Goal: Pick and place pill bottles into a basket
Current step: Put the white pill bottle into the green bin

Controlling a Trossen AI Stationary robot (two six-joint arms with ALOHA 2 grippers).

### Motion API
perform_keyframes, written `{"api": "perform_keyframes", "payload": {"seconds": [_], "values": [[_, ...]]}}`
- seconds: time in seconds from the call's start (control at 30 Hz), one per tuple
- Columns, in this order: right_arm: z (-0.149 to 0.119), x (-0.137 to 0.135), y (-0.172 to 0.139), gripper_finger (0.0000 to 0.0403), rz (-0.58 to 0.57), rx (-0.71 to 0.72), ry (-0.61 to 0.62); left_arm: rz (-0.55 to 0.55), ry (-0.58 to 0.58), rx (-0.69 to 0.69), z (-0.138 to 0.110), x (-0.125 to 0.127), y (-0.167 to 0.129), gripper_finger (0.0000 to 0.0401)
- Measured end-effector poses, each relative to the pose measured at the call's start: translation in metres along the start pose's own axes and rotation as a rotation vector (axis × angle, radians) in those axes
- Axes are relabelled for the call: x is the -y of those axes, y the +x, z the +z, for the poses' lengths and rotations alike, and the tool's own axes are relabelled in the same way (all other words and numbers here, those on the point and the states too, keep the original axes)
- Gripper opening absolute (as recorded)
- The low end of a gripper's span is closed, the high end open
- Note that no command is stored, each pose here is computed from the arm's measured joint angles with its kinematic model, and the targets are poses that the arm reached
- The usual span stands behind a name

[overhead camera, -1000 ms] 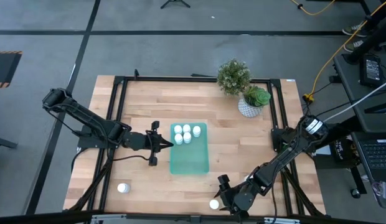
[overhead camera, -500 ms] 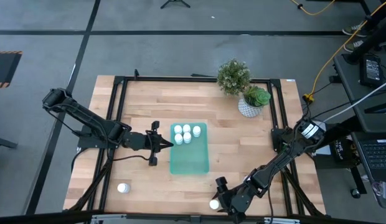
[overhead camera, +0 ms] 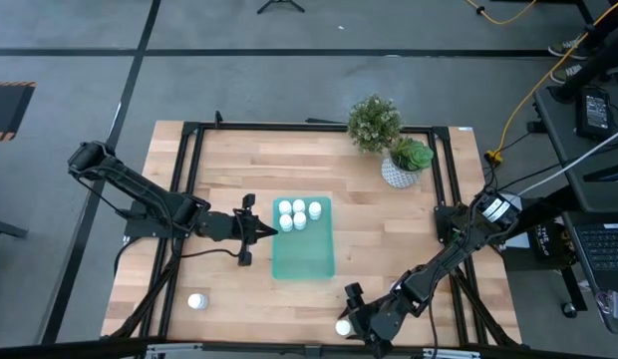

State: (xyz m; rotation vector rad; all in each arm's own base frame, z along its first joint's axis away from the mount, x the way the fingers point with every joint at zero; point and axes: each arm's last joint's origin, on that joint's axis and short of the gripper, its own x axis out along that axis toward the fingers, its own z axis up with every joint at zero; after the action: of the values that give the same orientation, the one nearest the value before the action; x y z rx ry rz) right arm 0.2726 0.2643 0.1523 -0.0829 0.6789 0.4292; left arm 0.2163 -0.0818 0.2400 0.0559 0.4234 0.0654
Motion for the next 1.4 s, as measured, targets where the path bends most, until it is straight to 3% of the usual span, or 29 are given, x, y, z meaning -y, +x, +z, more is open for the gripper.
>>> {"api": "perform_keyframes", "payload": {"seconds": [1.4], "values": [[-0.004,0.004,0.011,0.0249,-0.007,0.016,-0.015,0.0,0.0,0.0,0.0,0.0,0.0,0.0007]]}}
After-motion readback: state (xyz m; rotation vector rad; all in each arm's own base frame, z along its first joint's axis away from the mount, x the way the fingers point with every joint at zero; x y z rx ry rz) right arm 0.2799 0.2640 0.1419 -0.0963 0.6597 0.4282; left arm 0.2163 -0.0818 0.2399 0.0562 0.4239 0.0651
